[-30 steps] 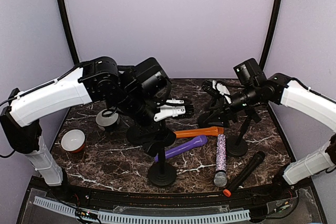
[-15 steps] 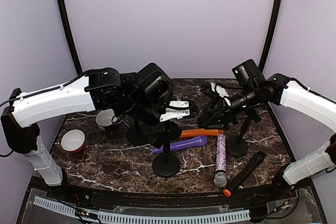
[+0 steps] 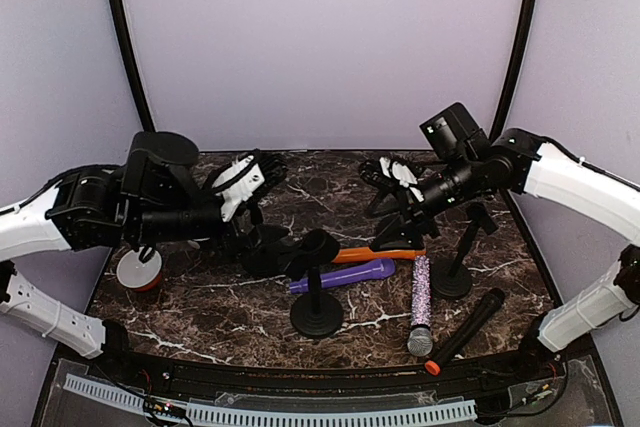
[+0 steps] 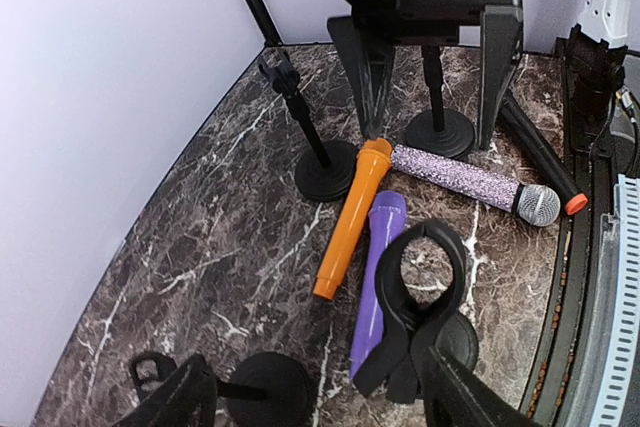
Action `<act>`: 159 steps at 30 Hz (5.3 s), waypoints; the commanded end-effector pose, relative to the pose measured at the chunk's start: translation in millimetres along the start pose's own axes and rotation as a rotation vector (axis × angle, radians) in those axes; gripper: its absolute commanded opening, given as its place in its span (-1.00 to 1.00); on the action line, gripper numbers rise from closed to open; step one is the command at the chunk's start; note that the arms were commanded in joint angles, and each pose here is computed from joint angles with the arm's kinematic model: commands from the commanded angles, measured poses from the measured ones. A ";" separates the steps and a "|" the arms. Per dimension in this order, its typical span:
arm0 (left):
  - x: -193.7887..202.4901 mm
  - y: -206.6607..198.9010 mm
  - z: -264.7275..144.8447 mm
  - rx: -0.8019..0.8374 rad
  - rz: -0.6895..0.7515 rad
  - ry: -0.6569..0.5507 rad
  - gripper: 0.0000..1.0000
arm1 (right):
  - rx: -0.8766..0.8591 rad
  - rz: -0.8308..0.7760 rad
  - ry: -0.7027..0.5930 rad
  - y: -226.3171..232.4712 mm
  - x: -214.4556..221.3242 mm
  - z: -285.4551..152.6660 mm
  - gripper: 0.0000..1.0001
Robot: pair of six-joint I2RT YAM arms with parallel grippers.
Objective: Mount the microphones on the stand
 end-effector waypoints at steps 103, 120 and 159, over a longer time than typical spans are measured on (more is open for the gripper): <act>-14.6 -6.1 108.7 -0.080 -0.895 -0.366 -1.00 | 0.118 0.402 -0.380 -102.3 -104.0 -47.7 0.41; -29.3 6.8 103.0 -0.113 -0.983 -0.437 -1.00 | 0.055 0.523 -0.362 -81.4 -99.2 -6.4 0.33; -33.3 2.7 102.1 -0.080 -0.952 -0.461 -1.00 | -0.034 0.633 -0.303 -81.4 -83.8 30.3 -0.17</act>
Point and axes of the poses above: each gripper's point midway between its finger pads, its own z axis out along the fingers, its own y axis along the line the jaws close on, x = y × z, the point moved 2 cm from there along -z, back along the fingers, and after that the axes turned 1 degree about -z, right-handed, at the moved point
